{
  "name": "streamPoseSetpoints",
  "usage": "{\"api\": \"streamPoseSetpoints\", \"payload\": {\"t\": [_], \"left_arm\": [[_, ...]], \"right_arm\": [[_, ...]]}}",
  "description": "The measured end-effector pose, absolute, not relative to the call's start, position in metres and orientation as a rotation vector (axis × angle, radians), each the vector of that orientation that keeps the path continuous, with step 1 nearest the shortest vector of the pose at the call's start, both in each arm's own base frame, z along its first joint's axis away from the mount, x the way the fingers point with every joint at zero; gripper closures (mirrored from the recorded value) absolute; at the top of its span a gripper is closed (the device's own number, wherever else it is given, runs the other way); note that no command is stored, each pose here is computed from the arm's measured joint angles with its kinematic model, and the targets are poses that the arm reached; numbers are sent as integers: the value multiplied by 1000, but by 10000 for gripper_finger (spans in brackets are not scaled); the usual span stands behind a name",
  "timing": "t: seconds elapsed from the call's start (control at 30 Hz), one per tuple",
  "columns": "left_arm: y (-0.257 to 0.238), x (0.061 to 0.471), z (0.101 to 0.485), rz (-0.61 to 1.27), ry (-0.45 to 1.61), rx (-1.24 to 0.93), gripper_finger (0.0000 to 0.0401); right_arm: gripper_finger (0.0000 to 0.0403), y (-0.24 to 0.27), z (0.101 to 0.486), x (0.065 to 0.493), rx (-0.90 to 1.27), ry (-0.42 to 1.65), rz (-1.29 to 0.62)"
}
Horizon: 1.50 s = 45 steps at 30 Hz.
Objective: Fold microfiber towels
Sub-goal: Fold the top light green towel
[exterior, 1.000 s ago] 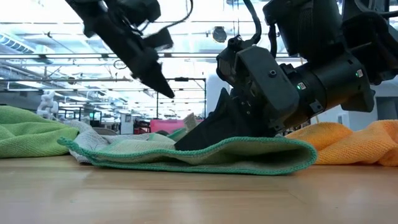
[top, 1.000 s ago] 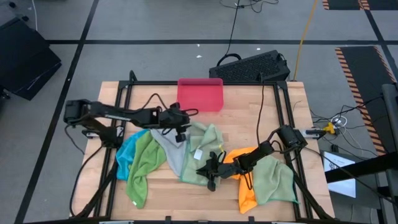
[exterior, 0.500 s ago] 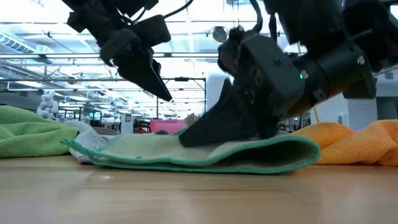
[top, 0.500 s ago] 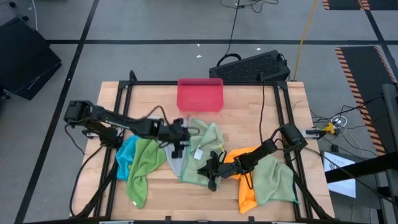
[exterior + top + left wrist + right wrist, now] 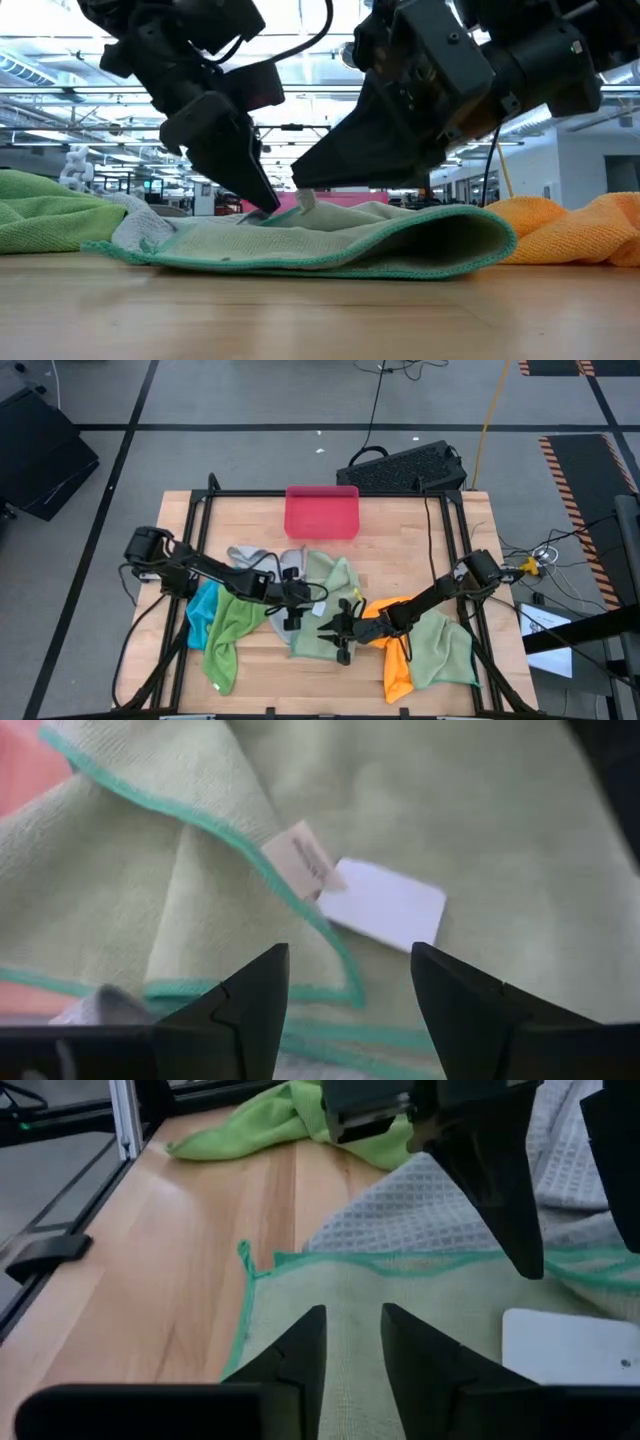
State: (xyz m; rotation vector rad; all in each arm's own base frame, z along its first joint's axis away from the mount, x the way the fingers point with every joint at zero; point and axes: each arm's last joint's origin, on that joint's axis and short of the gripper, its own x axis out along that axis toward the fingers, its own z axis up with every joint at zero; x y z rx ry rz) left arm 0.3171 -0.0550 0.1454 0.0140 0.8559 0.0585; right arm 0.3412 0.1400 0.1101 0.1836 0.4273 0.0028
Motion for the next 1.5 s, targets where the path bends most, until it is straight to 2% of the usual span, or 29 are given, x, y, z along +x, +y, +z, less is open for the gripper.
{"api": "streamPoseSetpoints", "payload": {"t": [0.17, 0.27, 0.4, 0.63, 0.9, 1.1, 1.23, 1.5], "left_arm": [[-55, 317, 143, 67, 863, 13, 188], [-54, 318, 142, 68, 857, 37, 204], [-51, 321, 131, 57, 888, 37, 262], [-49, 324, 127, 12, 886, 52, 387], [-48, 318, 162, -14, 788, 78, 396], [-37, 310, 185, 20, 751, 110, 394], [-23, 307, 191, 51, 756, 128, 394], [7, 307, 190, 103, 777, 141, 392]], "right_arm": [[314, 147, 108, 339, 185, 424, 22], [320, 150, 107, 340, 187, 406, 32], [328, 151, 100, 343, 203, 356, 42], [337, 151, 87, 345, 210, 339, 40], [360, 145, 58, 345, 206, 402, -12], [386, 148, 54, 344, 216, 423, 19], [398, 156, 59, 340, 227, 445, 72], [397, 160, 61, 339, 240, 453, 111]]}}
